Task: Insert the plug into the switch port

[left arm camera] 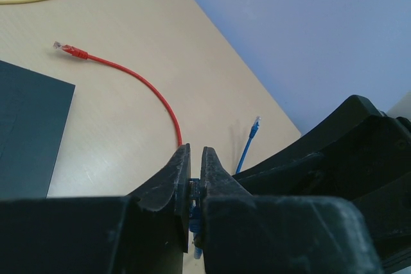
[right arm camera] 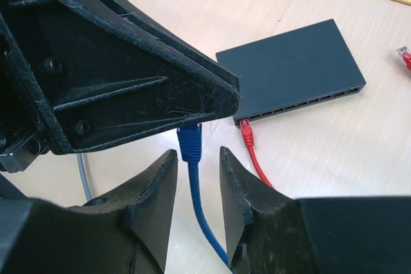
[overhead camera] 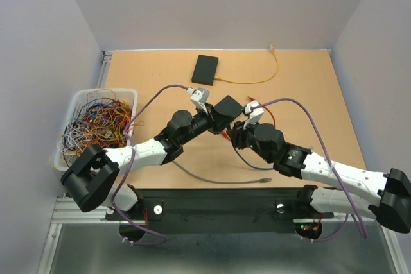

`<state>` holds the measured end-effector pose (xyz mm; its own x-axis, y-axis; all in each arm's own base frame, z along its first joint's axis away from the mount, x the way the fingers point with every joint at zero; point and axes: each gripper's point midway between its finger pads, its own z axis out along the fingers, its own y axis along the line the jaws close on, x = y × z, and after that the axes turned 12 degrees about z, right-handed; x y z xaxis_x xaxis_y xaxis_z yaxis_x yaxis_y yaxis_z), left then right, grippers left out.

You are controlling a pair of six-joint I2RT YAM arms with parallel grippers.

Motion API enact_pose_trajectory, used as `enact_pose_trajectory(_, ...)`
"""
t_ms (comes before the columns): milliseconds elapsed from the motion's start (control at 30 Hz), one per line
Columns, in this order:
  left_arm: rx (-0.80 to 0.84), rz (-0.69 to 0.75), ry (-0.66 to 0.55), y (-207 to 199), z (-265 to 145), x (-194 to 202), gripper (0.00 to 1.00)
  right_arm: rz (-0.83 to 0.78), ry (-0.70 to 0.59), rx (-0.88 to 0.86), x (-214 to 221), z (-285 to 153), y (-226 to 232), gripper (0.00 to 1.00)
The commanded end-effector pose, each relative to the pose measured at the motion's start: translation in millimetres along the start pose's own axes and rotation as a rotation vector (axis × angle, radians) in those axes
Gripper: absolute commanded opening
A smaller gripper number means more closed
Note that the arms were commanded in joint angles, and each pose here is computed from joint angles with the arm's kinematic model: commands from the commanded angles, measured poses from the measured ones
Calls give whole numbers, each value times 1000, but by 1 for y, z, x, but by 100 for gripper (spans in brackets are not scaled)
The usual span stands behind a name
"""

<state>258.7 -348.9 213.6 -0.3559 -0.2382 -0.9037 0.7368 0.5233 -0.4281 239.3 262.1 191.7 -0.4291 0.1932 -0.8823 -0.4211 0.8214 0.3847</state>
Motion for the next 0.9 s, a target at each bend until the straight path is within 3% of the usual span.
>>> enact_pose_trajectory(0,53,17,-98,-21,-1,-35,0,37,-113,-42,-41,2,20,38)
enact_pose_trajectory(300,46,21,-91,-18,1,-32,0,44,-138,-30,-47,3,19,29)
enact_pose_trajectory(700,43,22,-95,-18,-2,-32,0,46,-112,-21,-37,11,19,29)
enact_pose_trajectory(867,41,26,-99,-17,-3,-33,0,57,-128,-24,-40,8,19,22)
